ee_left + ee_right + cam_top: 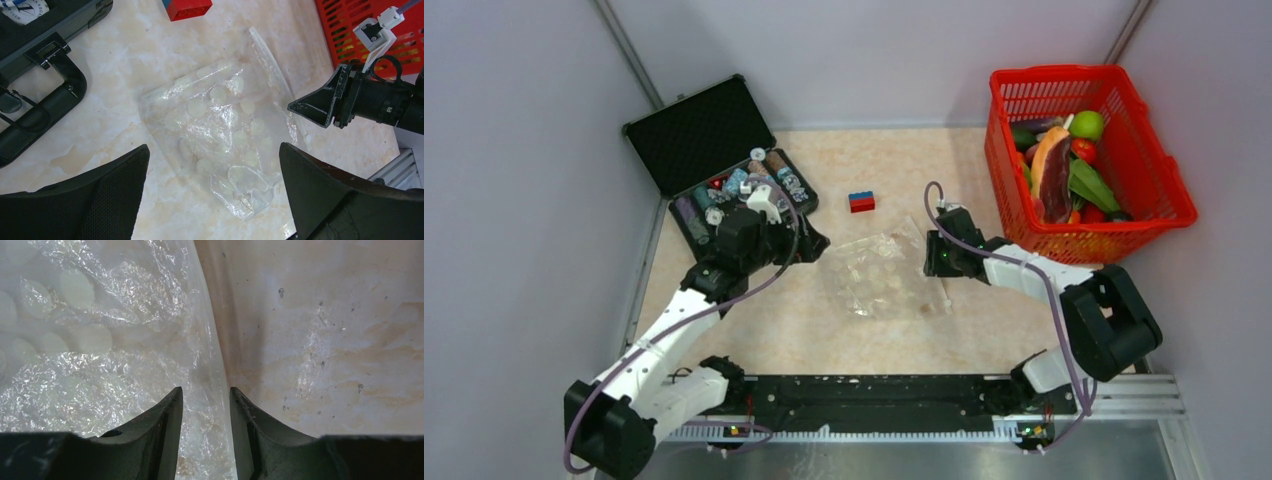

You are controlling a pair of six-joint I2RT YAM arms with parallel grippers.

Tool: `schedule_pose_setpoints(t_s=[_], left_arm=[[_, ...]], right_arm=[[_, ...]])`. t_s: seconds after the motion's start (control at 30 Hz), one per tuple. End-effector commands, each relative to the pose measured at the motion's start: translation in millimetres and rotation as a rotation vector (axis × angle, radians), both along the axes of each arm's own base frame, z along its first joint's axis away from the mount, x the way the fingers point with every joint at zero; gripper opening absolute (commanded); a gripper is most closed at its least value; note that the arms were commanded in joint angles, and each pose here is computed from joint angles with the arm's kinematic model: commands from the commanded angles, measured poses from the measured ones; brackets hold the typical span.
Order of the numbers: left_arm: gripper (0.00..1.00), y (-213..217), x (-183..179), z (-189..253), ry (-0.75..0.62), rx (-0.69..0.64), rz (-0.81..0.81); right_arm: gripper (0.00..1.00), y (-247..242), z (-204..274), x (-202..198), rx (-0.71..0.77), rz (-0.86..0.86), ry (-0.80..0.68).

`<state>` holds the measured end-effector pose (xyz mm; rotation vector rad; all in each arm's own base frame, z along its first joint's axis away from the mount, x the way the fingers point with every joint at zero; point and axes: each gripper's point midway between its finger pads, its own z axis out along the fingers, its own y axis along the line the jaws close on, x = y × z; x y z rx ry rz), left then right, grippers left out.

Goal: Place the food in the zip-top bag and seal the zipper
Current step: Pick up the zipper food storage bag at the center of the board.

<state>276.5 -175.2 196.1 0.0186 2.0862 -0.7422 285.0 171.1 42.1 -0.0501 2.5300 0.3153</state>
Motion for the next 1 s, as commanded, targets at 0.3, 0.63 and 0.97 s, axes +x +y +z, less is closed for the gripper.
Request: schedule_pose_setpoints(t_s=[0.3, 0.63, 0.97], left_arm=[[0.99, -23.5, 10.7, -1.6, 0.010, -0.034, -0.083], [0.99, -29.4, 14.8, 15.6, -0.020, -0.039, -0.111], [0.99, -25.6, 7.2, 15.0, -0.022, -0.038, -0.108]], right_arm=[[0.37, -3.0, 1.6, 13.6, 0.041, -0.069, -0.066], [0.27, 2.1, -0.8, 3.8, 0.125, -0.043, -0.064], [0.07, 0.9, 26.8, 3.1, 0.182, -0.045, -0.167]])
